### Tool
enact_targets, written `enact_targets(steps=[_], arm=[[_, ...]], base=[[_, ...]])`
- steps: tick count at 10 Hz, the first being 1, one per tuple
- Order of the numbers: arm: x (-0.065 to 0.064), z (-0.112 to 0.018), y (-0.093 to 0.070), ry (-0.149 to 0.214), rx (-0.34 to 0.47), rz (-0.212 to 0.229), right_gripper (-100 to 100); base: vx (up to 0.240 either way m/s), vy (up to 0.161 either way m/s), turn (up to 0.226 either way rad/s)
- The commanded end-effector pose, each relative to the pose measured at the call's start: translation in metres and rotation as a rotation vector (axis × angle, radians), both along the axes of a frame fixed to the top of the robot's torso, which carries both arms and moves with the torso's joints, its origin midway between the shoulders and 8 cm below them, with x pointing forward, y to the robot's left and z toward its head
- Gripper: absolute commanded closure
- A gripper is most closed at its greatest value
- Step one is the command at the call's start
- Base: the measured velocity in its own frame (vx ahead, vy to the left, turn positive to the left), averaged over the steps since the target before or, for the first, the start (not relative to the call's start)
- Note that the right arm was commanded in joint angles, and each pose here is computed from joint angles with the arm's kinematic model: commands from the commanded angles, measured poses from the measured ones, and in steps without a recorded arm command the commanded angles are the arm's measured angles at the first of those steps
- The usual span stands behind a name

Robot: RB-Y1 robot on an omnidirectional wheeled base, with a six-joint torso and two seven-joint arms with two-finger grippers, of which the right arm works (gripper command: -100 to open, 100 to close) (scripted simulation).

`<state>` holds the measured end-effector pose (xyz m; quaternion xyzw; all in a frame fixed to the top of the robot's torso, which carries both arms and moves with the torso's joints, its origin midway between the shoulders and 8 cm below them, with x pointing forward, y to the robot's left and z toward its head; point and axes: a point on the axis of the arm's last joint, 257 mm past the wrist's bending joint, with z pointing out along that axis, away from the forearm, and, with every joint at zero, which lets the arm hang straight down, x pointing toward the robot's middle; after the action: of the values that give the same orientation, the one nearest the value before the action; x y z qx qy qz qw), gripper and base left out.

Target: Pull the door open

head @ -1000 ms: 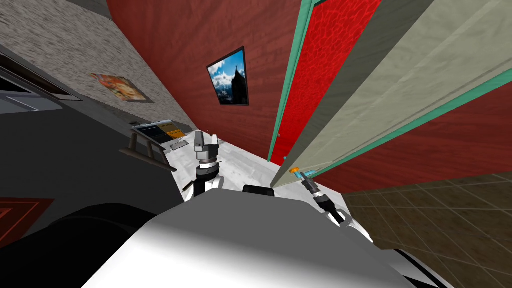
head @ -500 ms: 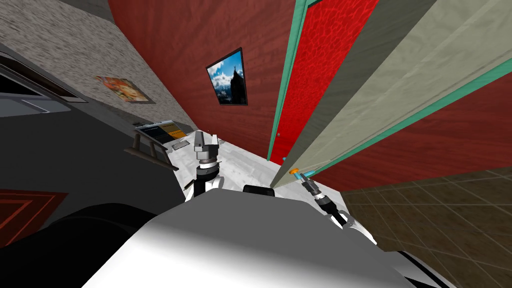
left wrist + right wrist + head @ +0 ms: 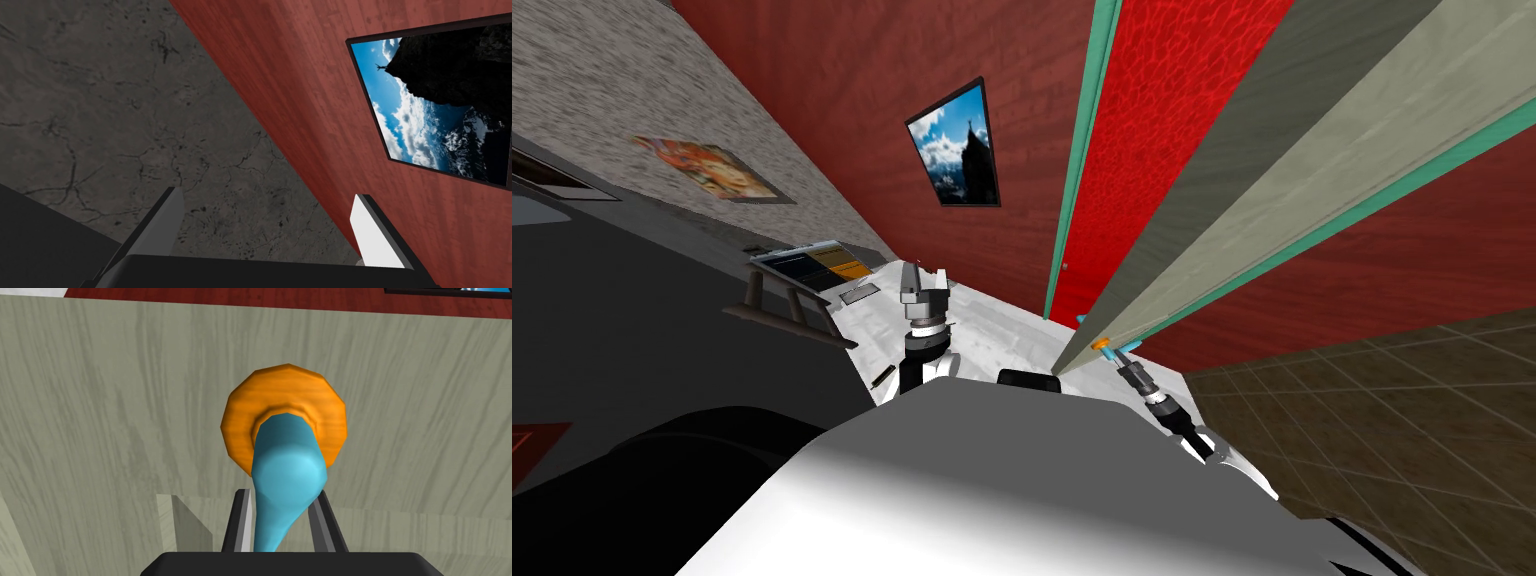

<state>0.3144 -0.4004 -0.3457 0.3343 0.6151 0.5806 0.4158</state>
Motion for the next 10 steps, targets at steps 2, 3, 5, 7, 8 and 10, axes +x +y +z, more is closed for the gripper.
enact_targets(steps=[2,3,5,7,8,10], arm=[[-0.013,-0.009,0.007,0.022,0.006,0.031,100],[-0.016,-0.009,0.008,0.022,0.006,0.040,100],[-0.022,-0.009,0.010,0.023,0.006,0.056,100],[-0.022,-0.009,0.010,0.023,0.006,0.056,100],[-0.022,-0.009,0.010,0.023,0.006,0.056,100],[-0.022,-0.009,0.010,0.023,0.006,0.056,100]], base=[[-0.041,-0.021,-0.004],[-0.049,-0.024,-0.009],[-0.049,-0.030,0.019],[-0.030,-0.018,0.006],[0.006,0.005,-0.006],[0.010,0.011,-0.029]])
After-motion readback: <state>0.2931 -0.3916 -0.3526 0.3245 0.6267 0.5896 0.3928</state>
